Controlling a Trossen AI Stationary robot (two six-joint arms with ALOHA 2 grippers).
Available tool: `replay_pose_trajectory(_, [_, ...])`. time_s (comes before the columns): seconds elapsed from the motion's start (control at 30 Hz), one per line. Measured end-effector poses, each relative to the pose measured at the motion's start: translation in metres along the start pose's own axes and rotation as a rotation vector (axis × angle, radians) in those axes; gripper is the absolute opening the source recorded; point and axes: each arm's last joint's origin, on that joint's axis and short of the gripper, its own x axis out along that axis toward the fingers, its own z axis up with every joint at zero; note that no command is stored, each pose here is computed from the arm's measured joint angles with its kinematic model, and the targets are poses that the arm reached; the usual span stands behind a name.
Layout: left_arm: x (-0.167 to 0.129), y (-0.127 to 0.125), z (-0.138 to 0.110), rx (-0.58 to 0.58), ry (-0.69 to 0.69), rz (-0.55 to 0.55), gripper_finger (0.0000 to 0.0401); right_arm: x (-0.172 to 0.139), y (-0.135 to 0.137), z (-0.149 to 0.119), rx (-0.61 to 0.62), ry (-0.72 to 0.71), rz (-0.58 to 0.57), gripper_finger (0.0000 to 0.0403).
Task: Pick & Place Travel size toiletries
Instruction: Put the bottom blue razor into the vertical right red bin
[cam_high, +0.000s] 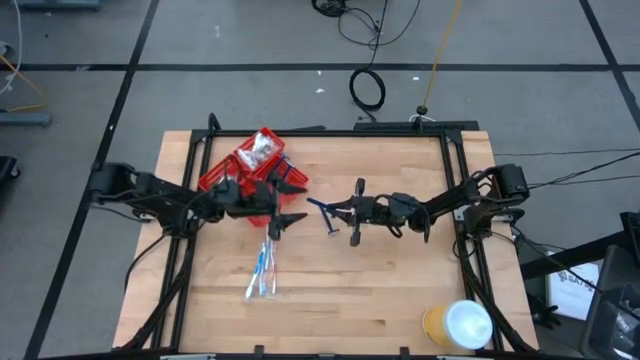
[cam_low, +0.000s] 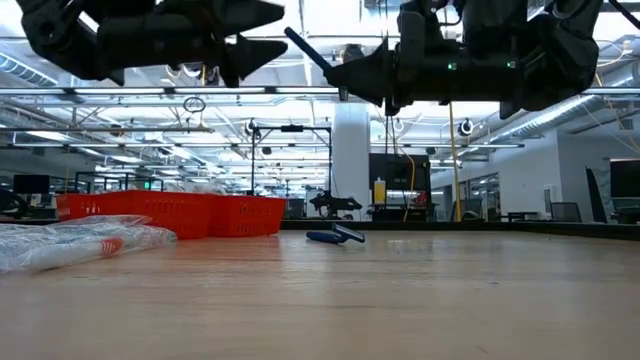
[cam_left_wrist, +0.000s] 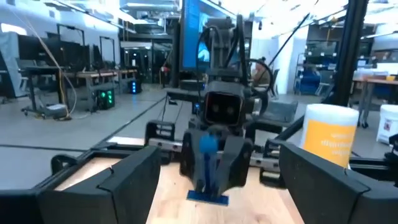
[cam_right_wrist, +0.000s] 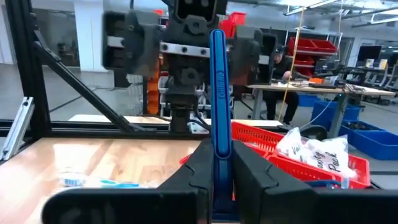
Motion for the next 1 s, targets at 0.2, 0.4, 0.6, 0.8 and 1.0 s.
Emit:
replay_pose_trajectory(0.2, [0.017, -0.001, -0.011, 0.004, 0.048, -0.002, 0.0321, 0.000, 0.003, 0.001, -0.001, -0.011, 0.015, 0.0023])
replay_pose_trajectory(0.4, [0.040, -0.001, -0.015, 0.014, 0.053, -0.001, 0.0321, 0.000, 0.005, 0.002, -0.005, -0.020, 0.038, 0.0023])
replay_pose_trajectory(0.6, [0.047, 0.000, -0.016, 0.043, 0.054, -0.002, 0.0293, 0.000, 0.005, 0.002, -0.008, -0.012, 0.038, 0.0023])
replay_pose_trajectory(0.8, [0.046, 0.000, -0.016, 0.063, 0.055, -0.002, 0.0190, 0.000, 0.005, 0.000, -0.009, 0.000, 0.039, 0.0023])
replay_pose_trajectory(1.0, [0.046, 0.000, -0.017, 0.088, 0.059, -0.004, 0.0045, 0.000, 0.005, -0.001, -0.008, 0.017, 0.034, 0.0048])
